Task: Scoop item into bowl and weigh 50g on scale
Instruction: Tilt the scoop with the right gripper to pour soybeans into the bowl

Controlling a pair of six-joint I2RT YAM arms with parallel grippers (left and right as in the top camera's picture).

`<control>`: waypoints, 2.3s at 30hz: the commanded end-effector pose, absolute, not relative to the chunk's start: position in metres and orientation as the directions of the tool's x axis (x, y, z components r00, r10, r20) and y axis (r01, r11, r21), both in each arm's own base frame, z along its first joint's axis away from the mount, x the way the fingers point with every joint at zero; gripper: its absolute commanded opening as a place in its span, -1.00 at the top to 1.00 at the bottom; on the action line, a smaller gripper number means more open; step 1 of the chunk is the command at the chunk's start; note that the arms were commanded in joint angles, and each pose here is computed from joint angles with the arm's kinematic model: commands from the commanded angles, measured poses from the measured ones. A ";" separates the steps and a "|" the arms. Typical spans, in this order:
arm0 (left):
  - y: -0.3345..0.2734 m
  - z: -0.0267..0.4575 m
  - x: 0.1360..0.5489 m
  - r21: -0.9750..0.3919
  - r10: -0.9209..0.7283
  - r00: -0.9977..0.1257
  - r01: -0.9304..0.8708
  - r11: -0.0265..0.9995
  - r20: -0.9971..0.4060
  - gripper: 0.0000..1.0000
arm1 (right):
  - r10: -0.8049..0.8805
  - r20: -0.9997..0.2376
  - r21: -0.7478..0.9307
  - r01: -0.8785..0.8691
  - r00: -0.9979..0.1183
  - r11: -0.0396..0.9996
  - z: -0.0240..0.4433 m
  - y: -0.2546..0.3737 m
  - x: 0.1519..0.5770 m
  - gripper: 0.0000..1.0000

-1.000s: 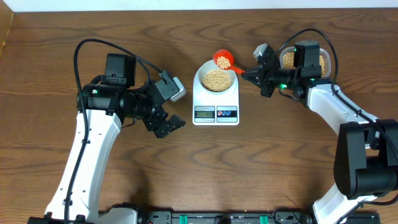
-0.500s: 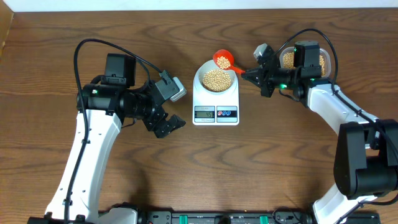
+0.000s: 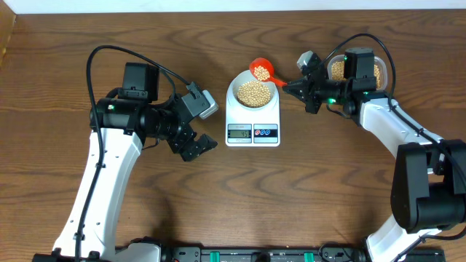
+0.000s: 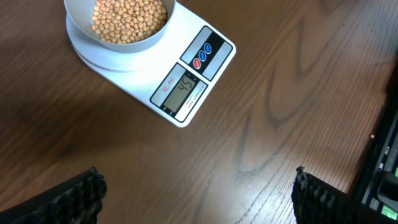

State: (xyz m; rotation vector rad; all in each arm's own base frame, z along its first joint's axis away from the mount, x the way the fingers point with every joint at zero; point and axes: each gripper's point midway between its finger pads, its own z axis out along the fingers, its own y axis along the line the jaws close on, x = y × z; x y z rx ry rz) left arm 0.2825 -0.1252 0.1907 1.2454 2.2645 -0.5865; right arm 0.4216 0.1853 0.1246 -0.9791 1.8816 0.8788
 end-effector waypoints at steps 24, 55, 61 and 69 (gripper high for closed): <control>-0.123 0.199 0.285 -0.101 0.656 -0.442 0.866 0.490 -0.612 -0.96 | -0.321 -0.879 0.177 -0.865 -0.354 0.469 0.118 0.185 0.424 0.98; -0.123 0.199 0.285 -0.101 0.656 -0.442 0.866 0.490 -0.612 -0.96 | -0.321 -0.899 0.158 -0.903 -0.299 0.399 0.124 0.193 0.415 0.98; -0.123 0.199 0.285 -0.101 0.656 -0.442 0.866 0.490 -0.612 -0.96 | -0.321 -0.899 0.157 -0.903 -0.298 0.399 0.124 0.193 0.415 0.98; -0.123 0.199 0.285 -0.101 0.656 -0.442 0.866 0.490 -0.612 -0.96 | -0.320 -0.900 0.155 -0.904 -0.296 0.399 0.124 0.193 0.415 0.98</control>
